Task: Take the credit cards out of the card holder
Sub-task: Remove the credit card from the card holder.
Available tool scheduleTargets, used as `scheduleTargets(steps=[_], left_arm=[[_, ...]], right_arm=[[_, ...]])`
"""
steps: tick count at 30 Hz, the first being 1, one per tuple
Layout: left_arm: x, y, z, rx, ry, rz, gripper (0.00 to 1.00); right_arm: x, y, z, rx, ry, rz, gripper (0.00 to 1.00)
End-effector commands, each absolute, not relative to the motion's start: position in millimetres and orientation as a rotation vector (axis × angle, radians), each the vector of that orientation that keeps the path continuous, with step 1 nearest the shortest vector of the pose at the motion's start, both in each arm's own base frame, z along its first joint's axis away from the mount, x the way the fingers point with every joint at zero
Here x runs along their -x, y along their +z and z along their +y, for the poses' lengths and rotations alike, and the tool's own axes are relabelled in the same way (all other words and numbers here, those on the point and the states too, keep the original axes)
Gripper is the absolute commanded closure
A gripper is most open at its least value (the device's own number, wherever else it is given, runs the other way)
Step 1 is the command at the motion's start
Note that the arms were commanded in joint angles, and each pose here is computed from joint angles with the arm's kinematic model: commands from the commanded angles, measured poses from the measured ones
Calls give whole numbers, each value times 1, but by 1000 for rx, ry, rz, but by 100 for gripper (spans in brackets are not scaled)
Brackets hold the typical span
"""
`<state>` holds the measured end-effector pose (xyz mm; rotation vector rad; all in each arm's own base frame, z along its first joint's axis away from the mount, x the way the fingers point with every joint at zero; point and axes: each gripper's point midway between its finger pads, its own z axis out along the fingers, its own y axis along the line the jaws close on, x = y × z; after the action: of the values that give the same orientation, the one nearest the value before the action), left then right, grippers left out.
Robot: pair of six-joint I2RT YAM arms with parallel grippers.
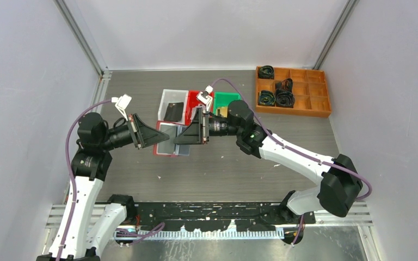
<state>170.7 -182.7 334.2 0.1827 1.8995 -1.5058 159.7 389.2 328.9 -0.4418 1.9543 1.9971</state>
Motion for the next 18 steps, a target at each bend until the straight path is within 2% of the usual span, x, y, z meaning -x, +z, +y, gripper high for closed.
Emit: scheduleTargets(steps=[1,5,12,14,18], left_arm=[[-161,367,-185,-295,-1524,1774,100],[-162,366,-185,-275,-1543,1780,100],[-162,362,-185,-281,-1528,1792,100],[-162,363,-185,-283,-1530,1792,94],[-154,373,-188,-321,-1592,1780,87]], right_arm=[[-155,354,389,534,1949,1868,40],[-149,370,398,551,2020,1792,46],[-137,399,397,561,2177,1649,68],[-135,397,394,562,2177,1647,74],[-128,392,385,566,2172,1639,81]])
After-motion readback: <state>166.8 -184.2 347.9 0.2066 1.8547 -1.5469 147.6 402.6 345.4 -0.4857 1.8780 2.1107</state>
